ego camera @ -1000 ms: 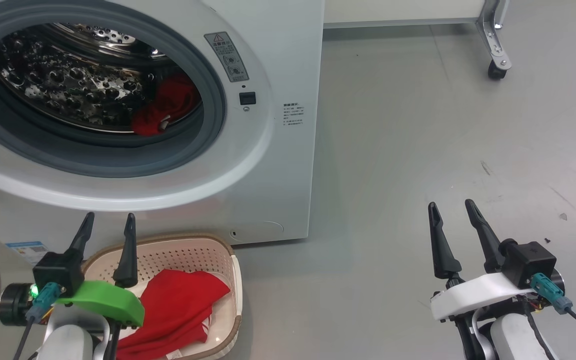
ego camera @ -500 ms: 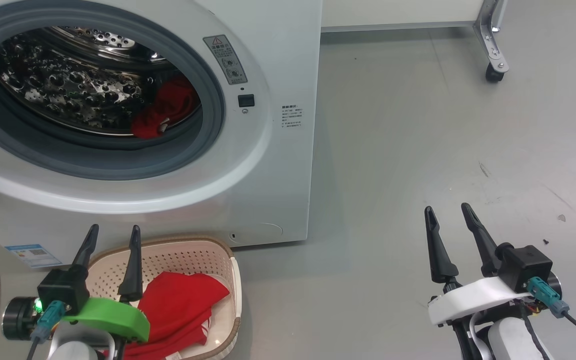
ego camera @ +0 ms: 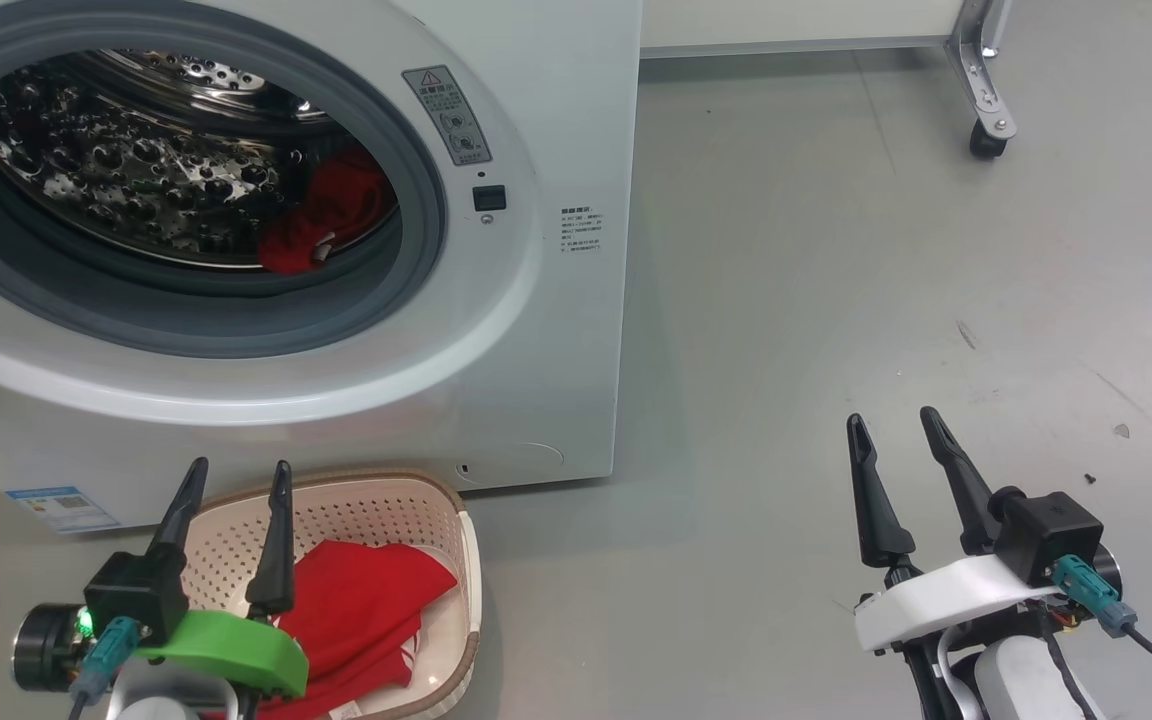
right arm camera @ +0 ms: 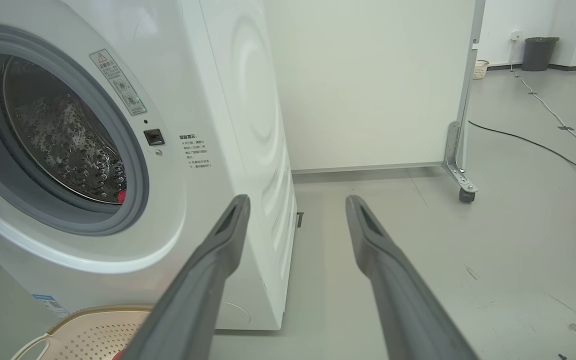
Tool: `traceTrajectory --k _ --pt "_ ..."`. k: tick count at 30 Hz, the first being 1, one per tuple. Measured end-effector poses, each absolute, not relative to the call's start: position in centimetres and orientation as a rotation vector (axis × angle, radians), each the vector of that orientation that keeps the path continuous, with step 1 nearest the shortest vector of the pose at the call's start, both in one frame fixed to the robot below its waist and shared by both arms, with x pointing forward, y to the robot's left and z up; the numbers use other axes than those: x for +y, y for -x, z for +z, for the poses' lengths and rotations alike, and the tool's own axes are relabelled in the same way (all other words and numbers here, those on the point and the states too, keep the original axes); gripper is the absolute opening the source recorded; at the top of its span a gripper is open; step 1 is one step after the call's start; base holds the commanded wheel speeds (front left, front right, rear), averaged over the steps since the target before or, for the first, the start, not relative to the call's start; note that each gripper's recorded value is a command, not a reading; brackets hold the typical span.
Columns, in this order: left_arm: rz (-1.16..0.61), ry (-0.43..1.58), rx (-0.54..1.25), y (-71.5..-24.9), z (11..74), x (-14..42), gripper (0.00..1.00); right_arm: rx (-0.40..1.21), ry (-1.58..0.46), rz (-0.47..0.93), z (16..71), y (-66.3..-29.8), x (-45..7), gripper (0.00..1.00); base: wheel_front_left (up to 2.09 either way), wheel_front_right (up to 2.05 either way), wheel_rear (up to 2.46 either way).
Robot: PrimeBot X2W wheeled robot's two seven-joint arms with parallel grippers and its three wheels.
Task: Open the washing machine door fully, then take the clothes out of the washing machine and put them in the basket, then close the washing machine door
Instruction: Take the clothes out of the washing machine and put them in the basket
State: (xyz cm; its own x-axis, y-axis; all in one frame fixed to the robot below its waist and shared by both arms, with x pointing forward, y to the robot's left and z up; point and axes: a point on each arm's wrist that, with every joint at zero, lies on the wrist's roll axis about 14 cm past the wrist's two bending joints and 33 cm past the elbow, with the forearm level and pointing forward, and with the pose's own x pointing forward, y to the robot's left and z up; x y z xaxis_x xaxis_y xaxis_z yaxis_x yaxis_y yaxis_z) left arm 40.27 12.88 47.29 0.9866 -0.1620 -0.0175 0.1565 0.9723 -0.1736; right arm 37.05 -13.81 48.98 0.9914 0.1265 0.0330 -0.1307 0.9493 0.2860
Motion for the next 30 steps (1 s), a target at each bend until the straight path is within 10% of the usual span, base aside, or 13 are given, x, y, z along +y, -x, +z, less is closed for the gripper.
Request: traceTrajectory --k 30 --pt "-0.186 0.175 0.027 -39.8 47.4 11.9 1.00 -0.014 -0.293 0.142 49.0 -36.9 -13.6 1.00 0.00 0.00 0.00"
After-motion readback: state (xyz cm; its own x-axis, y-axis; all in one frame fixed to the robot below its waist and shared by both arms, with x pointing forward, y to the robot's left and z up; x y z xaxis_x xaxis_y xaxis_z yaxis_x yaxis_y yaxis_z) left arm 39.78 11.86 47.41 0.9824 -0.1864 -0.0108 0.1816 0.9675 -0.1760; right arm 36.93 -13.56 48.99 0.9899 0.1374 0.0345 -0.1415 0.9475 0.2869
